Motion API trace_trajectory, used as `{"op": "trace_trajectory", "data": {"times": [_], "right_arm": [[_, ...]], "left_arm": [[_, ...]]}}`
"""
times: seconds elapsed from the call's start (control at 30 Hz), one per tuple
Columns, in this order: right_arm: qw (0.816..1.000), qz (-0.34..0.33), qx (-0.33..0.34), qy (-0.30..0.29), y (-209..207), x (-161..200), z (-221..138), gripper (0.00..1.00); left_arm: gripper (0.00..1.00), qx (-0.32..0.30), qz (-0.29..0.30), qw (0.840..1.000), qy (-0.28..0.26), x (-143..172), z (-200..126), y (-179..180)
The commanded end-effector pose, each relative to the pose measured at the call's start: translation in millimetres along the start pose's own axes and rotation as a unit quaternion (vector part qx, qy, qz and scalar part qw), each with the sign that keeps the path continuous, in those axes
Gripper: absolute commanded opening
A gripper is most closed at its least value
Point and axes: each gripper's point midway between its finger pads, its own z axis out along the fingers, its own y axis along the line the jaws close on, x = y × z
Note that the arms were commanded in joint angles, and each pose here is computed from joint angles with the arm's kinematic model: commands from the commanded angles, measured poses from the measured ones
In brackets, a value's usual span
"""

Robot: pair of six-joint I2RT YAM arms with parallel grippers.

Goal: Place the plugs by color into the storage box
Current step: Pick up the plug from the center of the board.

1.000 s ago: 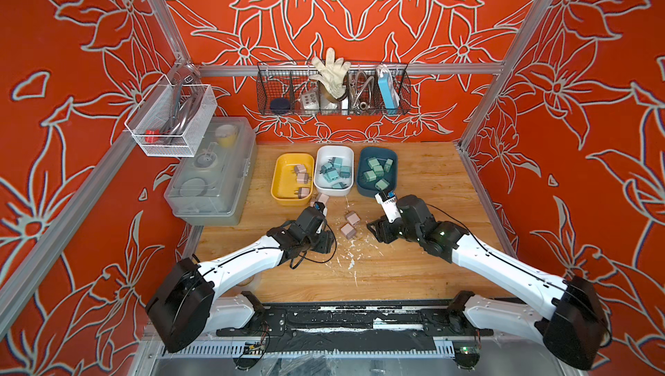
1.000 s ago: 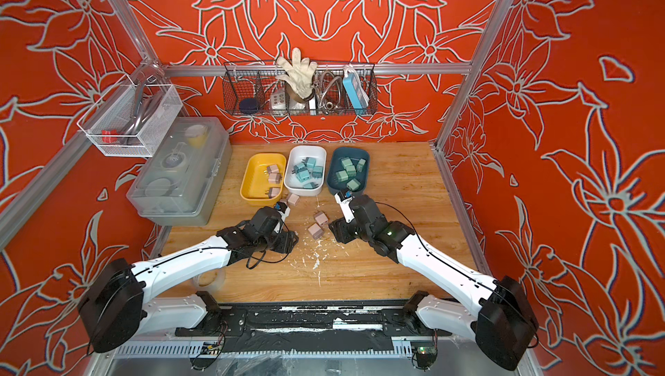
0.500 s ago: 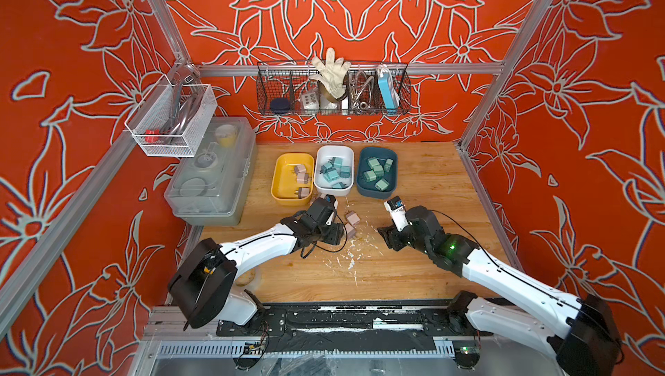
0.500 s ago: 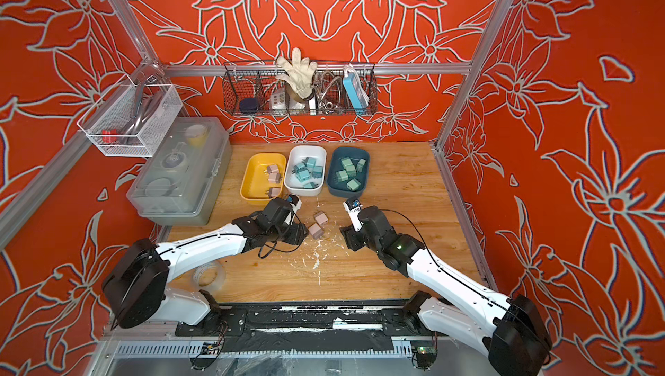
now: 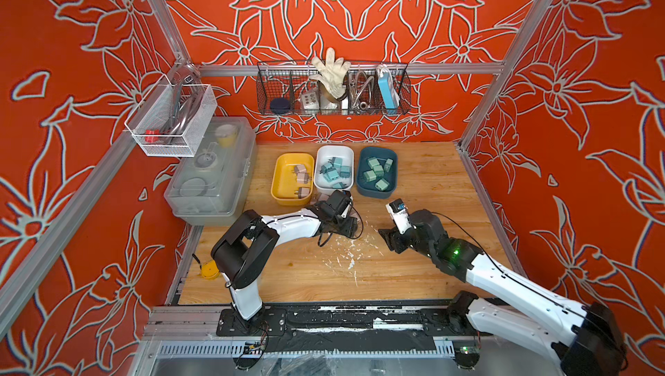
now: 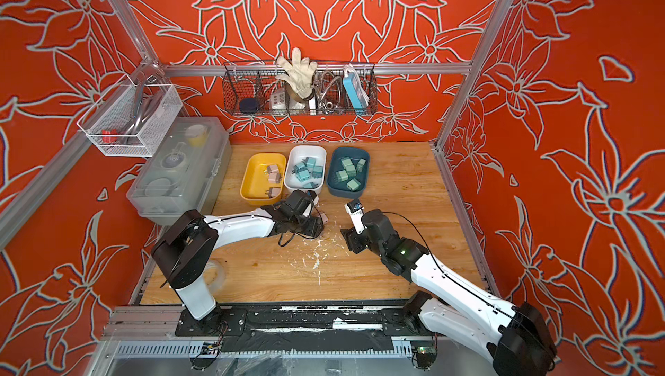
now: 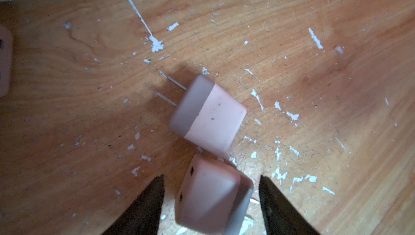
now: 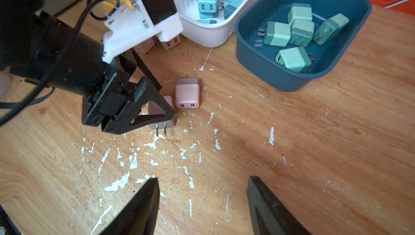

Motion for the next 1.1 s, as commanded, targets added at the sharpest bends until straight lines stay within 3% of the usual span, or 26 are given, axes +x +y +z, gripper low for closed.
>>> {"op": "trace_trajectory", "data": {"times": [0.0,0.6,1.07], "right_arm": [[1.000,0.001,-0.011,0.004,3,5,6,0.67],[0.999,-0.004,-0.022,0.030,8,17,26,0.68],[0.999,-0.002,-0.018,0.035,7,18,30,0.68]], "left_arm": [[0.68,-0.002,0.011,1.000,0.016,7,3,-3],[0.69,-0.015,0.042,0.996,0.073,30,15,-6],[0.48,-0.024,0.054,0.996,0.070,29,3,-3]]}}
